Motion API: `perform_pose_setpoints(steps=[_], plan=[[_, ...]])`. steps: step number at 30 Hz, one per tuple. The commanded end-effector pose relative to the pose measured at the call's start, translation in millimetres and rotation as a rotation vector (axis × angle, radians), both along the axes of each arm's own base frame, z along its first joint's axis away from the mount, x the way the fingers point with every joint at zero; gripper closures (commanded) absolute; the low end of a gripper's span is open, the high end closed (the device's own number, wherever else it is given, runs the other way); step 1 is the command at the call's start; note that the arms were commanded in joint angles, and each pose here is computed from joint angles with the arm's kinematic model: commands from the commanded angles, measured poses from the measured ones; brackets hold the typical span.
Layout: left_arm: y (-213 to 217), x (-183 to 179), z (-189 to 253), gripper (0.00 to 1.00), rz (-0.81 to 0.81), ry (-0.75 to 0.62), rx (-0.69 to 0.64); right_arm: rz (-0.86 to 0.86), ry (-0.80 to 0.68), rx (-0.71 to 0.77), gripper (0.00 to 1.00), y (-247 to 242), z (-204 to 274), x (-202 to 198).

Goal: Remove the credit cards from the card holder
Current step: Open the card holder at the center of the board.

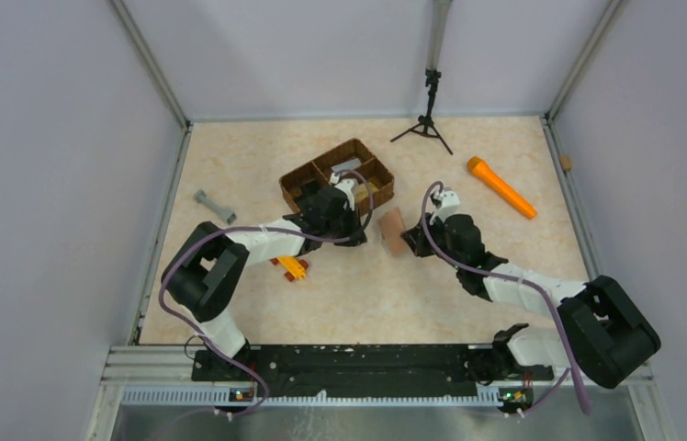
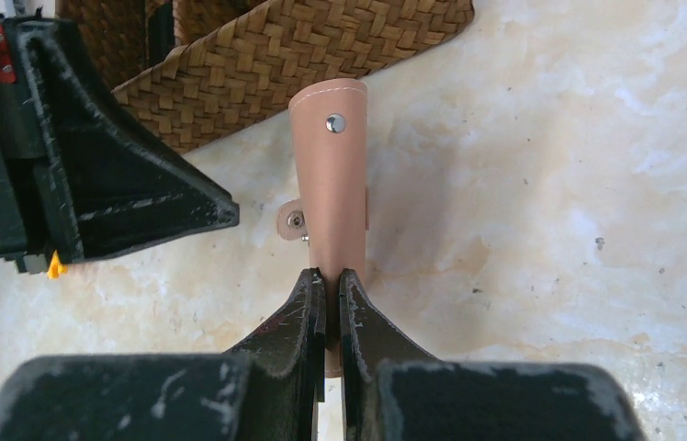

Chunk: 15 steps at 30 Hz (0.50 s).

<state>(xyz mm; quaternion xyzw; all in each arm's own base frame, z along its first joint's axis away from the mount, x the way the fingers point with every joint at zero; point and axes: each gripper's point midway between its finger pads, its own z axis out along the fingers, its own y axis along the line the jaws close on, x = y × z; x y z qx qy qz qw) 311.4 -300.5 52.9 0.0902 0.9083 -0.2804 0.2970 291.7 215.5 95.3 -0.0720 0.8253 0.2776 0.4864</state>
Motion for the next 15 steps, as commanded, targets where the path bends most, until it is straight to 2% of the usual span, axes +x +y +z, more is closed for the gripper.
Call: perform_pose_setpoints(steps=[1, 4, 6, 9, 15], plan=[[-9, 5, 41, 0.69, -0.018, -0.108, -0.119, -0.017, -0.082, 0.102, 1.0, 1, 36, 13], [-17, -7, 59, 0.45, -0.097, -0.174, -0.228, -0.002, -0.088, 0.132, 1.0, 1, 40, 11], [-20, -13, 64, 0.37, -0.132, -0.186, -0.263, 0.025, -0.095, 0.151, 1.0, 5, 43, 8], [-23, -15, 64, 0.35, -0.151, -0.174, -0.276, 0.089, -0.12, 0.187, 1.0, 13, 51, 1], [-22, -10, 60, 0.36, -0.129, -0.138, -0.282, 0.171, -0.153, 0.227, 1.0, 23, 60, -9]])
